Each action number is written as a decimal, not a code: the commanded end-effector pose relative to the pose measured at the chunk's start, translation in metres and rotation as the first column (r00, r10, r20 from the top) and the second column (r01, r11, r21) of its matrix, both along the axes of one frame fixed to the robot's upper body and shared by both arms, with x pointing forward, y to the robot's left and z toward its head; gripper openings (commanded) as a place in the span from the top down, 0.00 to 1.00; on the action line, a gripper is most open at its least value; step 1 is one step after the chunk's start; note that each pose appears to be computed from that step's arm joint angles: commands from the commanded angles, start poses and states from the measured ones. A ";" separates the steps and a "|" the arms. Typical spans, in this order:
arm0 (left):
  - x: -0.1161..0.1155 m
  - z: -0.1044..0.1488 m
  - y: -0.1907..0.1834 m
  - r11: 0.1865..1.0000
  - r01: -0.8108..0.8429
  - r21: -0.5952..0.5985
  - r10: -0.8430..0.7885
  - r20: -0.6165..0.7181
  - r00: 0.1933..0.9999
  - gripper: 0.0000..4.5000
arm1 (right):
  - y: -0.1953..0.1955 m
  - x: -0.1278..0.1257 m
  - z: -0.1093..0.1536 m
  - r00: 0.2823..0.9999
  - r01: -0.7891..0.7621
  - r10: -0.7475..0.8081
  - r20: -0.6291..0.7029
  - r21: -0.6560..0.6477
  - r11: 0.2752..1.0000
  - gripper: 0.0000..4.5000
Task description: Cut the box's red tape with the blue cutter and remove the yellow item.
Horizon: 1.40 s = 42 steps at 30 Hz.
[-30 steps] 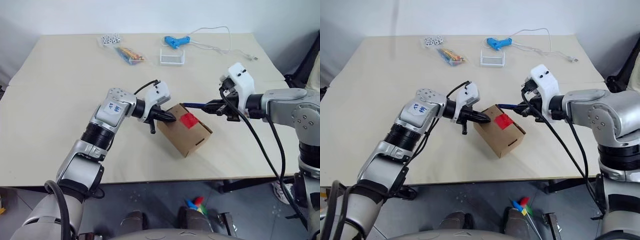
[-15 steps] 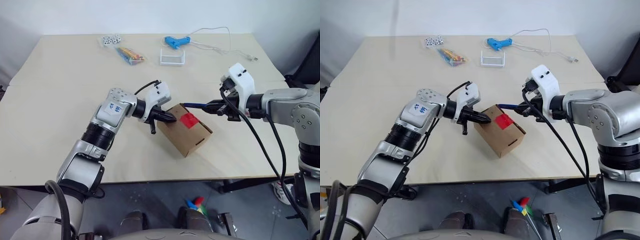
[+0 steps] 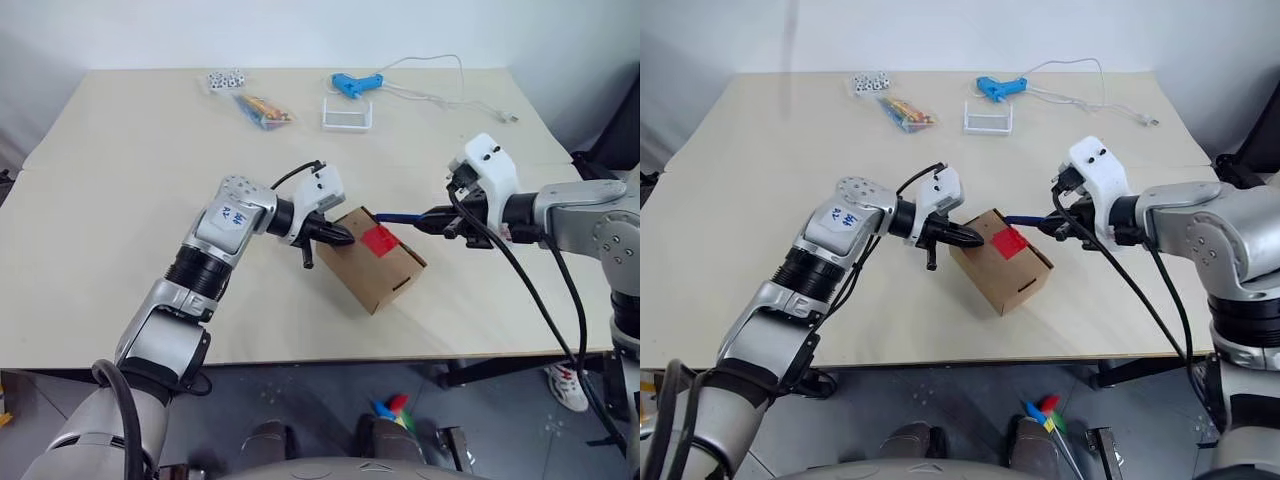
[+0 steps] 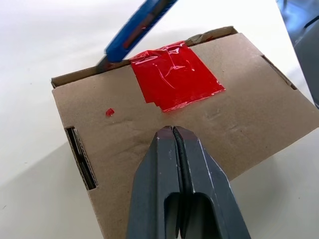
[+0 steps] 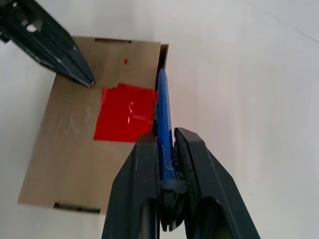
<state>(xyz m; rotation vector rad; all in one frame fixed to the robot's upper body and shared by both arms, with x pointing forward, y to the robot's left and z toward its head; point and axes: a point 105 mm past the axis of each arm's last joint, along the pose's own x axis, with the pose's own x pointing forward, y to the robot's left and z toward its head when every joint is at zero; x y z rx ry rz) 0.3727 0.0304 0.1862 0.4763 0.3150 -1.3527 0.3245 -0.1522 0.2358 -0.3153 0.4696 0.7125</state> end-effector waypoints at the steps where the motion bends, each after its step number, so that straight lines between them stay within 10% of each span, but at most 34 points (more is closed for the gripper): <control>1: 0.001 -0.012 -0.001 0.998 -0.011 0.057 0.012 -0.026 1.000 1.00 | 0.002 -0.007 0.003 1.000 -0.031 0.031 0.000 -0.031 0.999 0.96; 42: 0.019 -0.042 -0.006 0.962 -0.157 0.224 0.169 -0.035 0.985 1.00 | 0.000 0.000 0.000 0.983 -0.116 0.085 -0.162 -0.192 0.975 0.96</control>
